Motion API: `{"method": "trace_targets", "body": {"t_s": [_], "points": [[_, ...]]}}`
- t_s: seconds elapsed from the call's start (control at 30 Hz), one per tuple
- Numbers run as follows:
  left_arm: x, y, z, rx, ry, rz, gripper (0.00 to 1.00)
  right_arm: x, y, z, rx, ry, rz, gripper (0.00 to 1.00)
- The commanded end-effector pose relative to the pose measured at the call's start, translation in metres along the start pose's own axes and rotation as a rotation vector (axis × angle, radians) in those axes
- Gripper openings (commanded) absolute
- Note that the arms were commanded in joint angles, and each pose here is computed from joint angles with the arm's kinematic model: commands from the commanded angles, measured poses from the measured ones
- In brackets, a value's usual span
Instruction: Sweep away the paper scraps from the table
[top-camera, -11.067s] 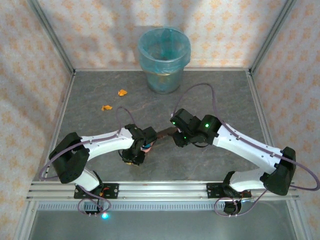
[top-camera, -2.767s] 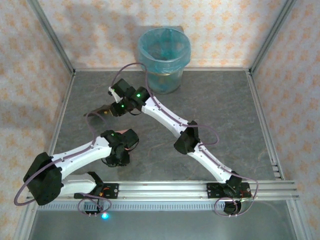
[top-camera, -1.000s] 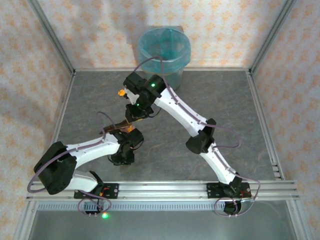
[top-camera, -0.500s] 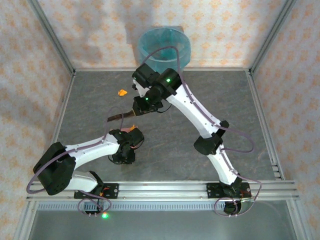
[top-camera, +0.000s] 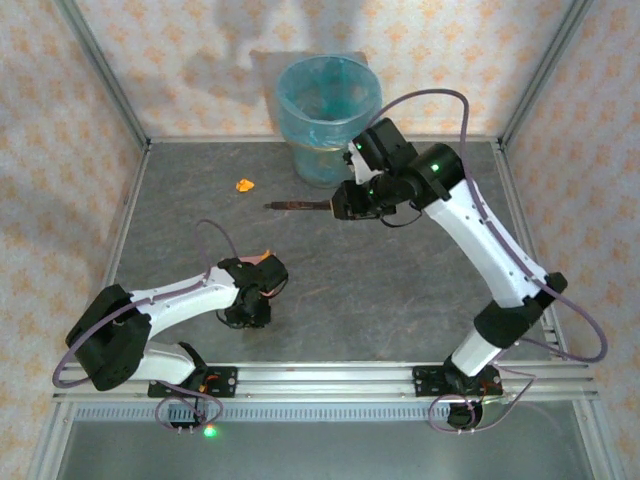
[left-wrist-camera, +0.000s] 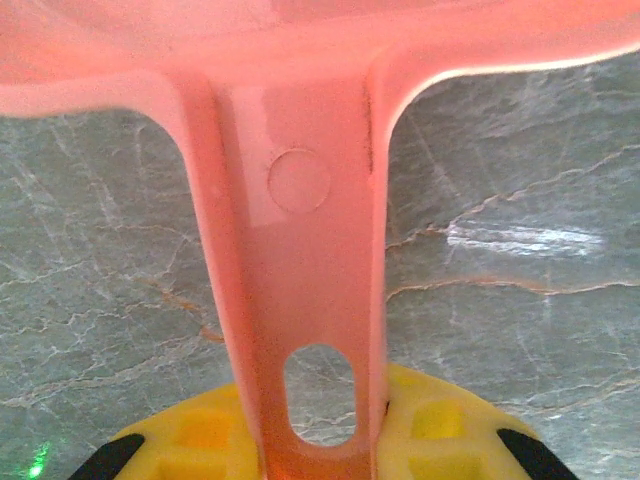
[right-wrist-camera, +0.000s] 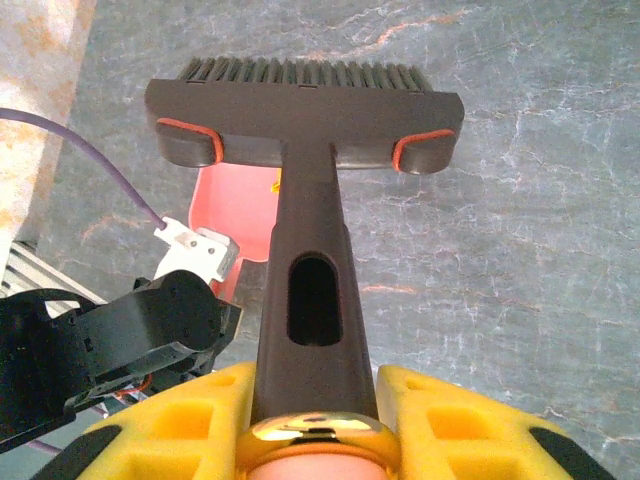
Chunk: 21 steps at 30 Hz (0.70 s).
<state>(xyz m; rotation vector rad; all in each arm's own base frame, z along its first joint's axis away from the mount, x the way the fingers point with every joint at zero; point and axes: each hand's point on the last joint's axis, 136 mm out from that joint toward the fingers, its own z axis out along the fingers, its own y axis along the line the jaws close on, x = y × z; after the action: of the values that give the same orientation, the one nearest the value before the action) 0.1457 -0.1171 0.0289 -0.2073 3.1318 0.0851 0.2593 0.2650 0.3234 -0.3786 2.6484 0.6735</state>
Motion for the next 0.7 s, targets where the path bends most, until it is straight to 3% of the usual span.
{"method": "trace_targets", "body": {"t_s": [0.0,0.17,0.43,0.67], "points": [[-0.004,-0.006,-0.007,0.019,-0.007,0.012,0.0,-0.023,0.017,0.015,-0.097,-0.091,0.005,0.0],[-0.004,-0.006,-0.008,0.023,-0.011,0.008,0.0,-0.041,0.021,0.047,-0.132,-0.127,0.027,0.0],[-0.003,-0.009,-0.008,0.039,-0.002,0.003,0.0,-0.112,0.033,0.1,-0.14,-0.3,-0.032,0.0],[-0.004,-0.011,-0.01,0.044,0.0,0.003,0.0,-0.157,0.04,0.163,-0.089,-0.29,-0.095,0.0]]}}
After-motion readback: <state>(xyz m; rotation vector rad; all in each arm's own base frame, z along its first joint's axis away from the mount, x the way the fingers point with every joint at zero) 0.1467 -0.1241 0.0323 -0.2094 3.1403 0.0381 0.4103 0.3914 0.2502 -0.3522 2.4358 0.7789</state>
